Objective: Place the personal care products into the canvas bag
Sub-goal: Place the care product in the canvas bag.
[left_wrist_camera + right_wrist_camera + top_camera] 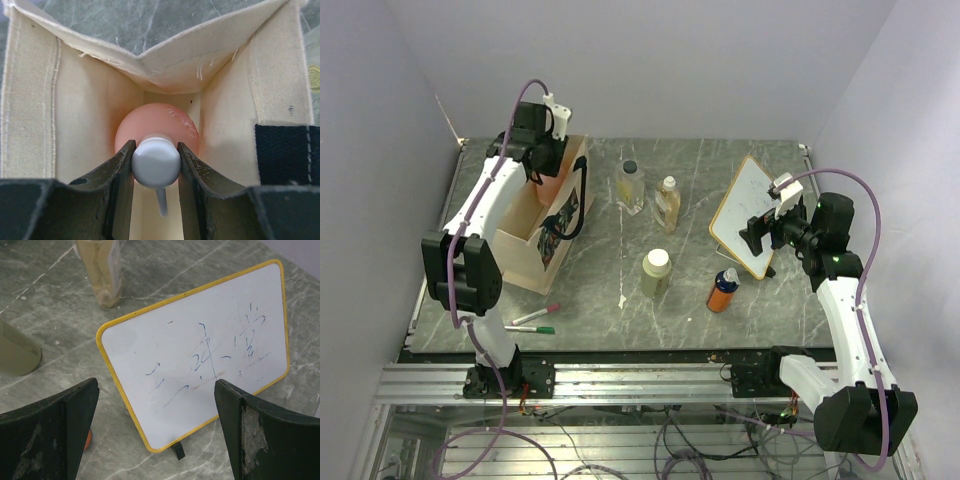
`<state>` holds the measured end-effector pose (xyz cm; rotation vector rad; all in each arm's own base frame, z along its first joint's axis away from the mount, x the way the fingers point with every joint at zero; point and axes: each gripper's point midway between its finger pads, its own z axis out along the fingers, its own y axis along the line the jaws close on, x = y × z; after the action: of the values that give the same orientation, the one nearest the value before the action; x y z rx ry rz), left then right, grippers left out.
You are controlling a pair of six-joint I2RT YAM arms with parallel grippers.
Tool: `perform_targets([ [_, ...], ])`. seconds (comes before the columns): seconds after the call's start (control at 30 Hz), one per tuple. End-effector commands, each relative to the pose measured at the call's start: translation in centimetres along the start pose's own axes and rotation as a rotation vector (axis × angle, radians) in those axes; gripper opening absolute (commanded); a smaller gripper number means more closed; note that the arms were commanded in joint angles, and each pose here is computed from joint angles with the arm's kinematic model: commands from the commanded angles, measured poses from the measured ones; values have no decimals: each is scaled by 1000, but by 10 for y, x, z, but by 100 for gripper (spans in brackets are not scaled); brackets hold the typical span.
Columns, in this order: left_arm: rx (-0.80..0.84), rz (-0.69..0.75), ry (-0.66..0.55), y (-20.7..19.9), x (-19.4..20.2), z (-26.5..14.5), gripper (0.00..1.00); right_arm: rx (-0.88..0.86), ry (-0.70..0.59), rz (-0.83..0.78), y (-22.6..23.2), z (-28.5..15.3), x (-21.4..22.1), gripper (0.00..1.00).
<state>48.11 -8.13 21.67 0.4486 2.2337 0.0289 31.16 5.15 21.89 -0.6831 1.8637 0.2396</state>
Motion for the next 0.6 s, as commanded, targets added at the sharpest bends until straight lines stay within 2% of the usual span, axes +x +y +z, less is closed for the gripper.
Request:
perform_targets([
  [0.0, -66, -26, -176, 20, -42, 0, 7, 1, 0, -15, 0, 1, 1, 100],
  [0.57, 41, -56, -69, 14, 0, 50, 7, 2, 2, -19, 1, 0, 2, 100],
])
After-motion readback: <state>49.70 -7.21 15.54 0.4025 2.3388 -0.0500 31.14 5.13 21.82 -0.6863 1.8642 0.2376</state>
